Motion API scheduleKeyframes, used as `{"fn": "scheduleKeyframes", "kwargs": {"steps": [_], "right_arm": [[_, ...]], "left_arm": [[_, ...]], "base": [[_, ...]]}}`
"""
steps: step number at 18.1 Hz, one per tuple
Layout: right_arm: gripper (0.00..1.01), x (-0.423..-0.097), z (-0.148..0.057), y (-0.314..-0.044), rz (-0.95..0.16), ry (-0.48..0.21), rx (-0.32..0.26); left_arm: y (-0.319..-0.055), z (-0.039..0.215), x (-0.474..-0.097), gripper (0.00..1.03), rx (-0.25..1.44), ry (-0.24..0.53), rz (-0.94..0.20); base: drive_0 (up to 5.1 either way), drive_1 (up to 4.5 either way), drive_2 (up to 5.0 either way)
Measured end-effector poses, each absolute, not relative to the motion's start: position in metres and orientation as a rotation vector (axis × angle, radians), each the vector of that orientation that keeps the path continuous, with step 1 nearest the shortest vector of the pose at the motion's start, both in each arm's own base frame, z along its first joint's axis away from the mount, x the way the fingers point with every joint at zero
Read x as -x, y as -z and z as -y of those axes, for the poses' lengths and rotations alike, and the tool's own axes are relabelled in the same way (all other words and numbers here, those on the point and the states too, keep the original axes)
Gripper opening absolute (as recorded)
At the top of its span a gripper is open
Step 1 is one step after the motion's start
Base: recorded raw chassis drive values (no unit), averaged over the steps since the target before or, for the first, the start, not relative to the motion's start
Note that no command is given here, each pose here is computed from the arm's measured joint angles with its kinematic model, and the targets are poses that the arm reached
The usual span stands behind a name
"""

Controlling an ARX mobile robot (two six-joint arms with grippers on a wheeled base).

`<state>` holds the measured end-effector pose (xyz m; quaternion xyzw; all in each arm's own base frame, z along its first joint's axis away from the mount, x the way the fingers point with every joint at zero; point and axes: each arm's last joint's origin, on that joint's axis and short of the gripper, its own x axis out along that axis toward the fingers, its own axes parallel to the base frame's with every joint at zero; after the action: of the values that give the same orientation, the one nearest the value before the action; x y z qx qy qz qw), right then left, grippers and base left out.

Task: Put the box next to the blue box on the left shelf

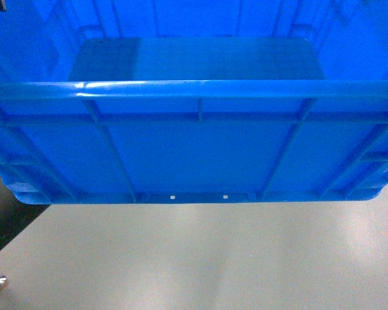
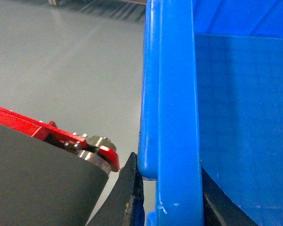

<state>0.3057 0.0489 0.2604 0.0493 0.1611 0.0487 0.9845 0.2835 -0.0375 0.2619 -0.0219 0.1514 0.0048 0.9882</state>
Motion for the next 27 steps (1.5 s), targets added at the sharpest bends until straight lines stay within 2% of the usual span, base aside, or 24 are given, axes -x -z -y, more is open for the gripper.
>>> {"fn": "scheduleKeyframes", "kwargs": {"steps": [16,27], "right_arm": [[0.21,-0.3057,-0.0489,-0.2603,-0.325,-0.097,-0.099],[0.21,-0.3044,-0.0489,-0.2601,-0.325,-0.096,-0.098]], "left_arm": [[-0.2620,0.0376,-0.2835,0.17,0.045,-0.008,-0.303],[-0.2628,0.0375,-0.2828,0.17,0.041,-0.008,-0.301]], "base": [[-1.6,-1.60,-1.6],[1.2,5.47,-3.1]]}}
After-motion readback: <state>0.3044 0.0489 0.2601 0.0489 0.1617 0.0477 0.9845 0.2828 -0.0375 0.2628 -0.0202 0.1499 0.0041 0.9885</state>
